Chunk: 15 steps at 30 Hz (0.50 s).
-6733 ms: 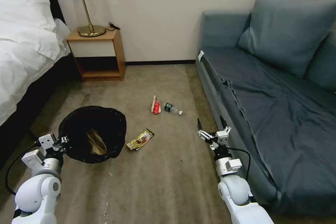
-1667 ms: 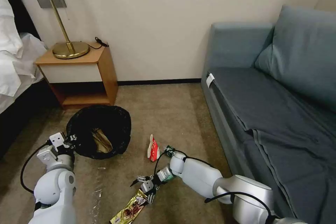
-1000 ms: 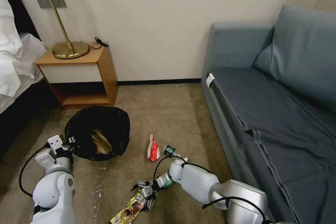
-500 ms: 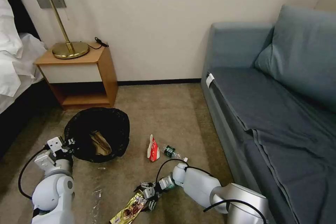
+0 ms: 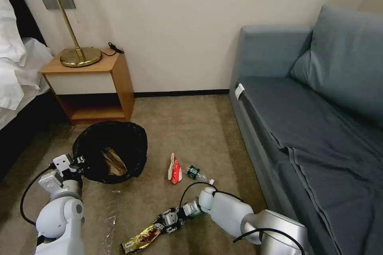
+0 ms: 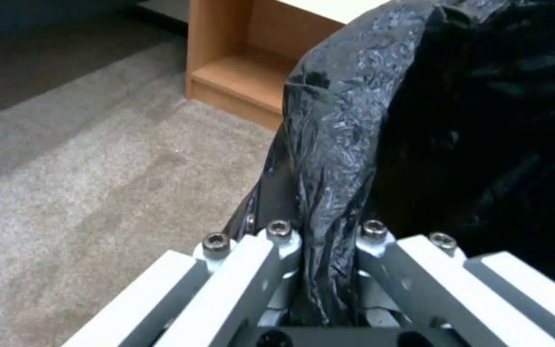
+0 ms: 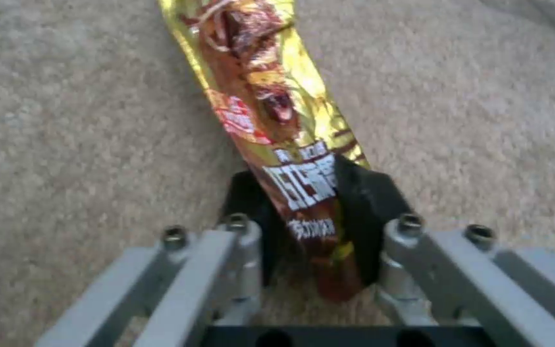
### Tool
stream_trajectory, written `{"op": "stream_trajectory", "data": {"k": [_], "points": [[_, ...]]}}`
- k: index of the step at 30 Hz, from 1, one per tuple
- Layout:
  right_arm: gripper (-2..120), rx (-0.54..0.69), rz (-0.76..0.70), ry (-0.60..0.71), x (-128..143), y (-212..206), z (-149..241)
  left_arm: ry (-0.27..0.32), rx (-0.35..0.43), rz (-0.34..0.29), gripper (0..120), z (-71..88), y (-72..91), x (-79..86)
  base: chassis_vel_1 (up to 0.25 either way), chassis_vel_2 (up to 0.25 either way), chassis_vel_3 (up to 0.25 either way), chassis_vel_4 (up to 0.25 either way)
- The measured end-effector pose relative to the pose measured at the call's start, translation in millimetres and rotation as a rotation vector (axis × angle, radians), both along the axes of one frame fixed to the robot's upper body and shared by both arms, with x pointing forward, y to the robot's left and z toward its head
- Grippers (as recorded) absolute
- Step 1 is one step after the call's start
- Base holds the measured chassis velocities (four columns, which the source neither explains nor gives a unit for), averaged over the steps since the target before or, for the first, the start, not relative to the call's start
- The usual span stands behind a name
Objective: Pick up the trash bin, then pick up the garbage on the floor and place it into the trash bin.
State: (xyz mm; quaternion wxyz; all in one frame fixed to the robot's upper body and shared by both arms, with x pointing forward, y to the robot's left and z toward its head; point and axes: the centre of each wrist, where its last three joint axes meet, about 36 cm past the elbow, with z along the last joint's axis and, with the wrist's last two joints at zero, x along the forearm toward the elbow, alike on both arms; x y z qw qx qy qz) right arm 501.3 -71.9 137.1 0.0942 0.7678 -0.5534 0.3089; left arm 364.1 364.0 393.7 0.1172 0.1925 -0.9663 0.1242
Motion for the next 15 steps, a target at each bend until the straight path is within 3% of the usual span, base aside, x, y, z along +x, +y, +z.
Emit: {"op": "stream_trajectory", "data": {"k": [4, 7, 15], "points": [[5, 0.001, -0.009, -0.002, 0.5, -1.6, 0.0, -0.001, 0.0, 0.0, 3, -0.1, 0.4, 1.4, 0.0, 0.0, 0.0, 0.0], [0, 0.003, -0.013, -0.002, 0.3, -1.7, -0.1, 0.001, 0.0, 0.001, 3, -0.6, 0.6, 1.5, 0.0, 0.0, 0.0, 0.0], [0, 0.046, -0.047, -0.01, 5.1, -2.2, 4.9, 0.009, -0.001, 0.0, 3, -3.2, 1.0, 1.1, 0.0, 0.0, 0.0, 0.0]]}}
